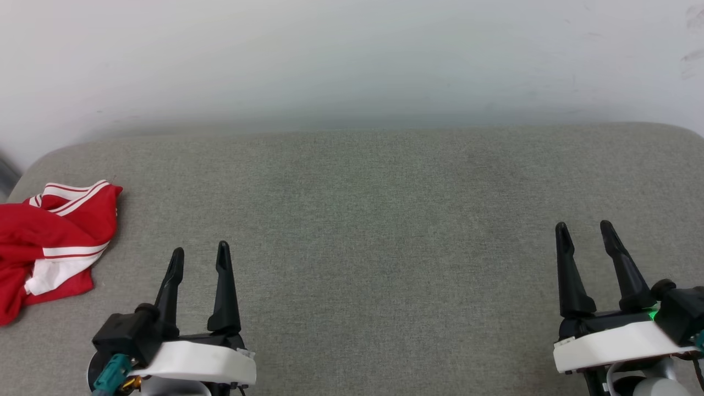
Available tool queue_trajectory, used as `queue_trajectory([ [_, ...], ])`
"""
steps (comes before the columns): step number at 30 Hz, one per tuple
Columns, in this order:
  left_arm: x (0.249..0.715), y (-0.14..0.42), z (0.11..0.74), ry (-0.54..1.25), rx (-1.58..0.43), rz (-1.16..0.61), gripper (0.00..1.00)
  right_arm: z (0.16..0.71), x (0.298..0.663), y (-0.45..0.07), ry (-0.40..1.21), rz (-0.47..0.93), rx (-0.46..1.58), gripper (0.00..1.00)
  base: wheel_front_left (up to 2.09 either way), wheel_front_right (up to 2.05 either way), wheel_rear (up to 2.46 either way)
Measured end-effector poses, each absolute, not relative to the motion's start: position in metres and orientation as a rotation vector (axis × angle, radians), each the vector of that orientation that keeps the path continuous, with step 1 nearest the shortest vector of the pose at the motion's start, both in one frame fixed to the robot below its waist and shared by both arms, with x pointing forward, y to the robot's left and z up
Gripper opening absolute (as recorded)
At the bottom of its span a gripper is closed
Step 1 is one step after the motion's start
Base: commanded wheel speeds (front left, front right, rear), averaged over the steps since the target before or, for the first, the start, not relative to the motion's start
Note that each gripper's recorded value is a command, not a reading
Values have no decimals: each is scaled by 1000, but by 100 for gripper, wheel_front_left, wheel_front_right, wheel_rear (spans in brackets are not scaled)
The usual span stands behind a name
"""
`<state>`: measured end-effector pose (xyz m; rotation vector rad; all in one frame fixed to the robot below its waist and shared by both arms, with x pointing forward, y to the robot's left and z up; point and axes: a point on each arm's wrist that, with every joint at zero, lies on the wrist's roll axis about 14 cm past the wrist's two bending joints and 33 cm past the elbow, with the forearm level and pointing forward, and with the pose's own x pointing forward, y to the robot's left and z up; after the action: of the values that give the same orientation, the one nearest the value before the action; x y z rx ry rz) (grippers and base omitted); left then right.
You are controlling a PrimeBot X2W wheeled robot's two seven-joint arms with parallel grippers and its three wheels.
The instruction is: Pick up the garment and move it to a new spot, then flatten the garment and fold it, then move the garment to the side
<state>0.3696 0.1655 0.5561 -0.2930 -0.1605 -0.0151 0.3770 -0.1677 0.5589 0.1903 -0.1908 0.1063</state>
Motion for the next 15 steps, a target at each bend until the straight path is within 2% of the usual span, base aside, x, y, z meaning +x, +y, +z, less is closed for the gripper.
queue_trajectory([
  [15, 365, 147, 549, -154, -150, -51, 100, 562, 375, -155, -217, 143, 33, 100, 0, 0, 0],
])
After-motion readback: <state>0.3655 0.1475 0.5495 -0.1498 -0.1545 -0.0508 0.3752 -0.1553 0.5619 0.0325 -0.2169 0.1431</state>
